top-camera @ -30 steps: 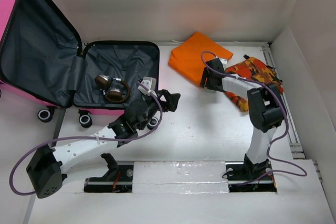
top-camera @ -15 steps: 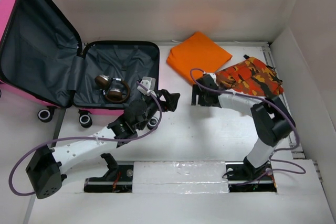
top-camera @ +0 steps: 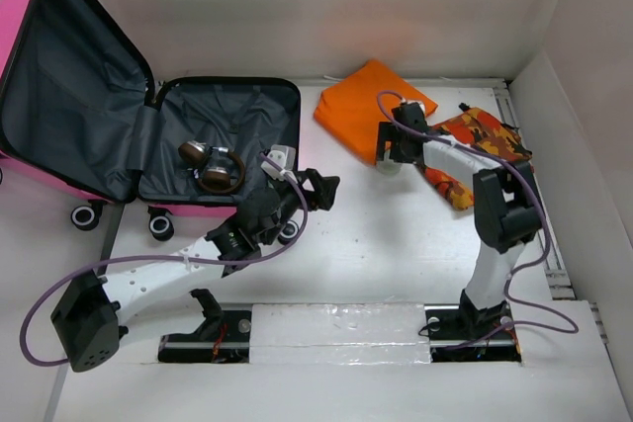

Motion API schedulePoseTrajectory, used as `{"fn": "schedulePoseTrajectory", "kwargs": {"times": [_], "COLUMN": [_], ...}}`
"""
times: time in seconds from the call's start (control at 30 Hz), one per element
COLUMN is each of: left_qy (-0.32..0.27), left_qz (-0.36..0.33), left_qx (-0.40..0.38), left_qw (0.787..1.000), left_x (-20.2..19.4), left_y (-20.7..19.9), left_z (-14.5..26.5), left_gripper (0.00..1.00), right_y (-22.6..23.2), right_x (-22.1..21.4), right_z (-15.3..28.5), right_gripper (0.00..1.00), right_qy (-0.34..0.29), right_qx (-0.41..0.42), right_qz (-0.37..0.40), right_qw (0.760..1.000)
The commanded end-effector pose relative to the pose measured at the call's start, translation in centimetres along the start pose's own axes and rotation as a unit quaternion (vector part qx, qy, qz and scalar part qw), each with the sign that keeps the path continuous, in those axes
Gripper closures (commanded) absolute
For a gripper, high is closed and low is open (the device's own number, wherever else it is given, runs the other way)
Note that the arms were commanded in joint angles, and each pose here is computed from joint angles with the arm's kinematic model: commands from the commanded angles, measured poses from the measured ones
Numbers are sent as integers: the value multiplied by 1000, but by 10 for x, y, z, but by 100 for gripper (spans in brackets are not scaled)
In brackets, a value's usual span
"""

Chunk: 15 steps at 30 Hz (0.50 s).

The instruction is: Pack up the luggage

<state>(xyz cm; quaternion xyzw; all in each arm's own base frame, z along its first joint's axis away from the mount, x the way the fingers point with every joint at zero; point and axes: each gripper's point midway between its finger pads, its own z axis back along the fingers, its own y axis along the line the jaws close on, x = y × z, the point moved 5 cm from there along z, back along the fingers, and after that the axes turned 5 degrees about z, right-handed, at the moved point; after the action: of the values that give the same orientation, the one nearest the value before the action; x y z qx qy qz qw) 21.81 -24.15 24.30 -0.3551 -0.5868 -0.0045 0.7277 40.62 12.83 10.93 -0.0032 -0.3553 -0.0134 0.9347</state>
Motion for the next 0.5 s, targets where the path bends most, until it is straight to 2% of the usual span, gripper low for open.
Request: {"fn": "schedulePoseTrajectory", "kwargs": {"times": [0.0, 0.17, 0.33, 0.43, 0.47], "left_qy": [-33, -33, -33, -29, -29], "left_qz": [14, 10, 10, 8, 8], "left_qx": [-2, -2, -2, 0, 0], "left_qw": [999, 999, 999, 1000, 1000], "left_x": [13, 13, 13, 11, 11], "left_y": [-2, -1, -1, 0, 0], "left_z": [4, 4, 4, 2, 2], "left_gripper": [22, 22, 22, 22, 22], "right_y": [15, 23, 24, 23, 22], "right_x": [1, -8, 1, 1, -4], "right_z": [-5, -15, -22, -26, -27], "right_gripper": [0, 0, 0, 11, 22], "right_qy": [25, 41, 38, 39, 45], "right_qx": [18, 31, 36, 31, 29], "right_qz": [59, 83, 90, 89, 90], "right_qw": [998, 995, 995, 995, 995]}}
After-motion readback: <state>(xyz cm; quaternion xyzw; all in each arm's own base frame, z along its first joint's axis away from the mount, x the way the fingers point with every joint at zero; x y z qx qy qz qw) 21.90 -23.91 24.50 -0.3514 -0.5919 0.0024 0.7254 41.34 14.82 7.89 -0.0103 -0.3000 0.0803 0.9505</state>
